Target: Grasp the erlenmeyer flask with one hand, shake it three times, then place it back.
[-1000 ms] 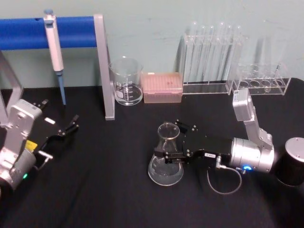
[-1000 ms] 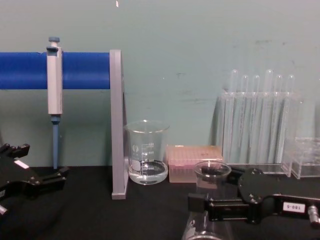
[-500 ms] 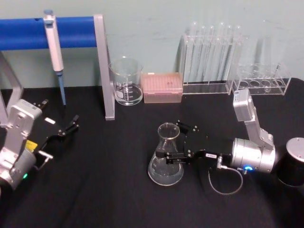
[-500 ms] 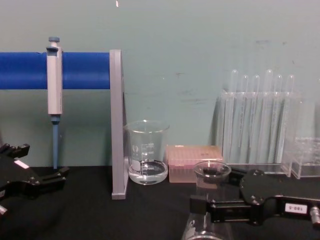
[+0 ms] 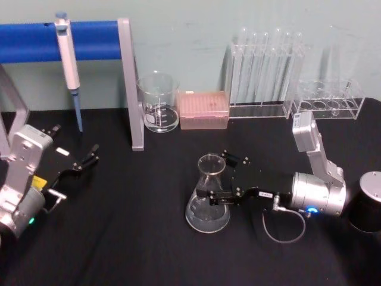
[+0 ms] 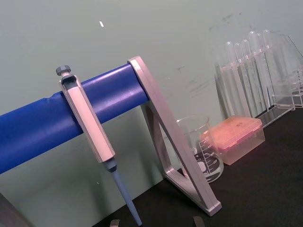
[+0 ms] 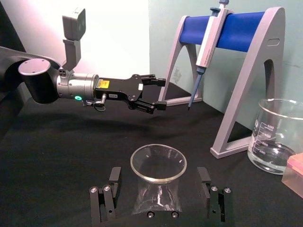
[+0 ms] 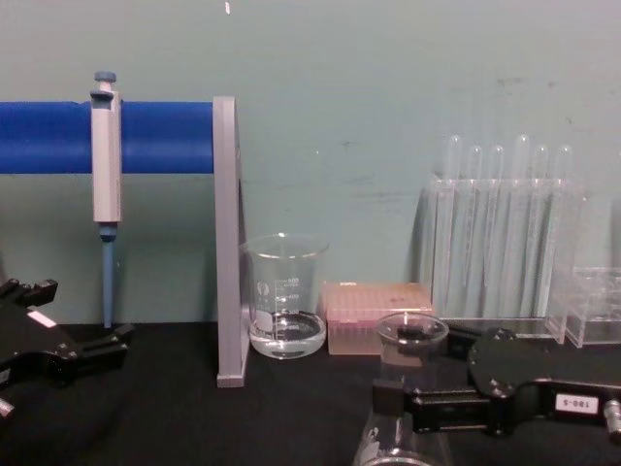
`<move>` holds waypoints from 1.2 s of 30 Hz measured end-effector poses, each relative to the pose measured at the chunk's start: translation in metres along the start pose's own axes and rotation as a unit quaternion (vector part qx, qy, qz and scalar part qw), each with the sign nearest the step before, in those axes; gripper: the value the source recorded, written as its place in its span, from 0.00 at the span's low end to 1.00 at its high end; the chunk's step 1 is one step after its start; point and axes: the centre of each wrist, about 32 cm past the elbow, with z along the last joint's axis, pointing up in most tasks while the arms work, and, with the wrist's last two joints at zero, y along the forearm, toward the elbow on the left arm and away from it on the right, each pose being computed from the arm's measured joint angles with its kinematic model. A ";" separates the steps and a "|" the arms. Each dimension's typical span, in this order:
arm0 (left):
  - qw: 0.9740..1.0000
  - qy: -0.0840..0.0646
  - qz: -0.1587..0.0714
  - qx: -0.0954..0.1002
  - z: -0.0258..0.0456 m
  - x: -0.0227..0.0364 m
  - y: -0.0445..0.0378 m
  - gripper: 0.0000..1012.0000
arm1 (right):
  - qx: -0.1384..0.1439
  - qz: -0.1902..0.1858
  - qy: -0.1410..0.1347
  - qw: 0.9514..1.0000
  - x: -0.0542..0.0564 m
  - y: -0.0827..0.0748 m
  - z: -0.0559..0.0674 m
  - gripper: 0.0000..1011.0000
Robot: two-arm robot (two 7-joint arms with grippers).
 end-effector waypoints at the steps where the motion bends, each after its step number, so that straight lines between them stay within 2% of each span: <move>1: 1.000 0.000 0.000 0.000 0.0000 0.0000 0.0000 0.99 | -0.001 -0.001 0.000 1.000 0.000 0.000 0.000 0.99; 36: 1.000 0.000 0.000 0.000 0.0000 0.0000 0.0000 0.99 | -0.002 -0.002 0.000 1.000 0.000 -0.001 0.000 0.99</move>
